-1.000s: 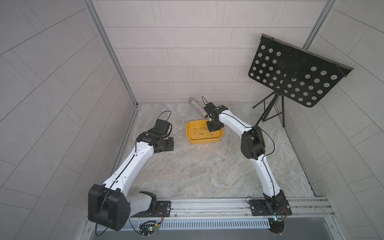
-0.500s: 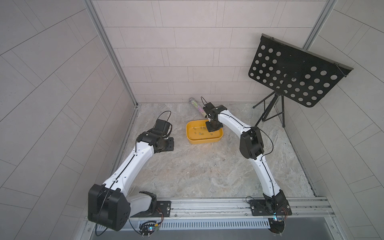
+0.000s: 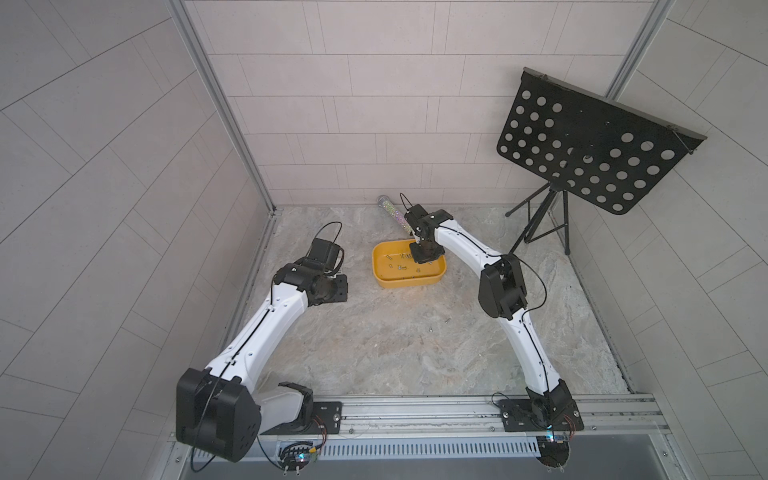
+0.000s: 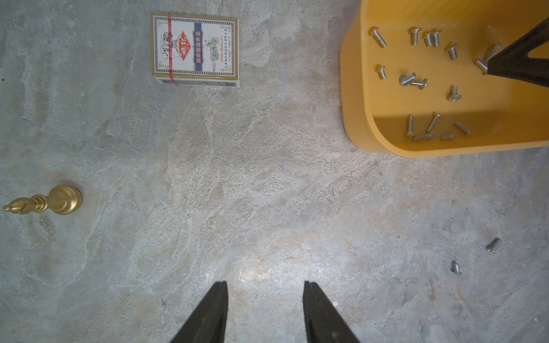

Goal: Put the screws on the desktop into the storage box
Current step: Place the screw in the storage box, then pick up the screw from the center of the board.

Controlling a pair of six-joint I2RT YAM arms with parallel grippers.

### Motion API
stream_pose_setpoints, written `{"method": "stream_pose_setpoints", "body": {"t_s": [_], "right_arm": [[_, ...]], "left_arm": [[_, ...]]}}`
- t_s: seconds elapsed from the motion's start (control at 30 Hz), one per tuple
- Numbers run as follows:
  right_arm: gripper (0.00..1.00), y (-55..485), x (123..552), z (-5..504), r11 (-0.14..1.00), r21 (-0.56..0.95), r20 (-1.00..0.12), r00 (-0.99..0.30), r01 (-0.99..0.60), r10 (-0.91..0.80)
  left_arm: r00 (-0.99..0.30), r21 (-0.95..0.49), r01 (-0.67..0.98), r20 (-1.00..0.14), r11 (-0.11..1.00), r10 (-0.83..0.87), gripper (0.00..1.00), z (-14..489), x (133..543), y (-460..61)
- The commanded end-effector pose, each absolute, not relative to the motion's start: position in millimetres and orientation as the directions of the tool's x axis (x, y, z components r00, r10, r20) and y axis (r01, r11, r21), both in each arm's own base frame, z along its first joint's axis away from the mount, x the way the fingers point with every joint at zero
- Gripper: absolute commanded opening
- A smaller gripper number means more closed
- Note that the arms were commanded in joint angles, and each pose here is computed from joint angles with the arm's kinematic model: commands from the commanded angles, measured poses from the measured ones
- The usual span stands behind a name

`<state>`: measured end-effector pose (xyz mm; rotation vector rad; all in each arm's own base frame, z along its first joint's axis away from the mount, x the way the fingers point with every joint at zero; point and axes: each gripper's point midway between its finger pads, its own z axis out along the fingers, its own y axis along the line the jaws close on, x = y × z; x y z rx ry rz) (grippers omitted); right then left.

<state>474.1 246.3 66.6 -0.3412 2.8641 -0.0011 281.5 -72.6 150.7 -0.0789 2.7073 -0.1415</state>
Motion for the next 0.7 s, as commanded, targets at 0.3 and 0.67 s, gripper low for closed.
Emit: {"method": "stream_pose_setpoints", "body": {"t_s": [0.3,0.67], "right_arm": [[0.23,232.8,434.8,206.1,0.971,-0.037,-0.471,-0.853,-0.237,-0.226],[0.23,182.6,351.9,192.3,0.991,0.115,-0.525,-0.851,-0.063,0.007]], "left_arm": [[-0.906,-0.115,-0.027,-0.417,0.993,-0.073,0.49,150.0,280.3,-71.0],[-0.914,-0.118,-0.017,-0.400,0.993,-0.063,0.49,144.5,280.9,-73.8]]}}
